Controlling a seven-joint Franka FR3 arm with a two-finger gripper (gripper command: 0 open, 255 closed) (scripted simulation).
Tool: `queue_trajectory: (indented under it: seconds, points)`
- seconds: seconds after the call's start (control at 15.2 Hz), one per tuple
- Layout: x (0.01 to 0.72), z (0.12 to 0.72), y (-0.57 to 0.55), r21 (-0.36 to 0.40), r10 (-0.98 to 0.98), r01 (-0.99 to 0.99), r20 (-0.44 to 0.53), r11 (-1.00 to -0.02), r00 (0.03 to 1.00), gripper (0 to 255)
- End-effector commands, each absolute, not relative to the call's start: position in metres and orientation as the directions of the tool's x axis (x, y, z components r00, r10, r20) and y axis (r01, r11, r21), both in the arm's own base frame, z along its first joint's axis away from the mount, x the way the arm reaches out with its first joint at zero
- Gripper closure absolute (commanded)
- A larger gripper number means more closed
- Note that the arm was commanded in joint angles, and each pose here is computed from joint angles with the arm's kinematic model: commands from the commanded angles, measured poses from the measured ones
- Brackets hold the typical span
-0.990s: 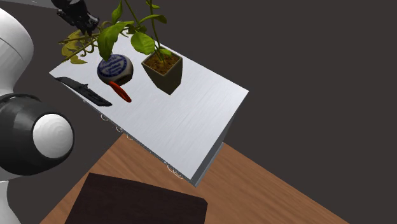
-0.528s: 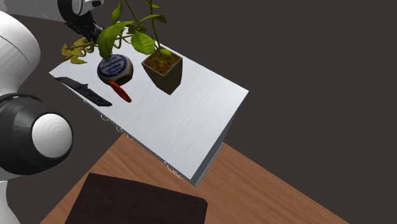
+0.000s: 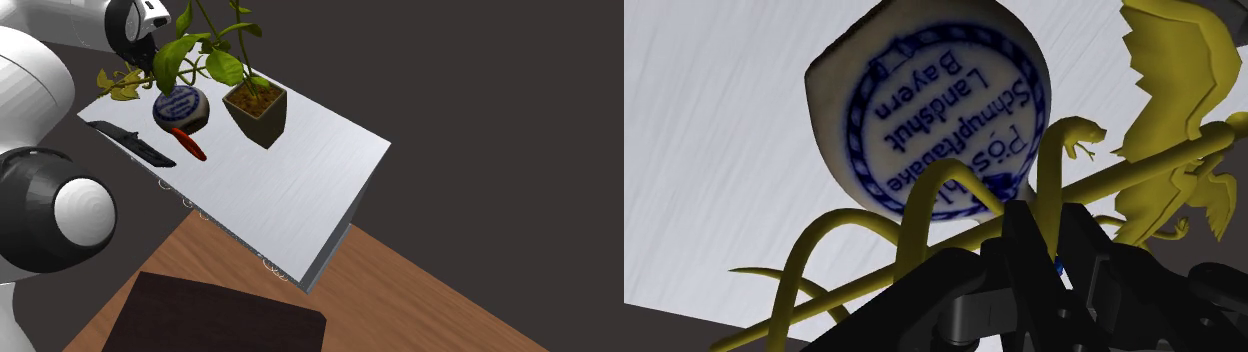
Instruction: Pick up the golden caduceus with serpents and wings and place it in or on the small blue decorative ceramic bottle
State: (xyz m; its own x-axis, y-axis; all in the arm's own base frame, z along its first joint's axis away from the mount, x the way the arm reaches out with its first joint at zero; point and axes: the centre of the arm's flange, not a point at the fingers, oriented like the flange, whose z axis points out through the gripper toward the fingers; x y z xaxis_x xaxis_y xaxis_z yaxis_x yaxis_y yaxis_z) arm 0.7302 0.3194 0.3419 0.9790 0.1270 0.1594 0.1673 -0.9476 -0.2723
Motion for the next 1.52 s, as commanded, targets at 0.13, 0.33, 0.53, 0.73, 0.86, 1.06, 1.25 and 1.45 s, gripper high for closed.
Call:
queue_trajectory:
  seconds: [0.13,0.33,0.53,0.73,0.86,1.06,1.25,1.45]
  points:
    - [0.730,0.341,0.319,-0.273,0.127,0.168,0.161,-0.947,0.979,255]
    - [0.730,0.341,0.319,-0.273,0.127,0.168,0.161,-0.947,0.979,255]
    - [0.730,0.341,0.319,-0.273,0.127,0.168,0.161,-0.947,0.979,0]
    - [0.730,0.341,0.319,-0.273,0.127,0.168,0.161,-0.947,0.979,0]
    - [0.727,0.366,0.311,-0.273,0.127,0.168,0.161,-0.947,0.979,0]
    - [0.724,0.389,0.304,-0.273,0.127,0.168,0.161,-0.947,0.979,0]
    - [0.724,0.389,0.304,-0.273,0.127,0.168,0.161,-0.947,0.979,0]
    - [0.724,0.389,0.304,-0.273,0.127,0.168,0.161,-0.947,0.979,0]
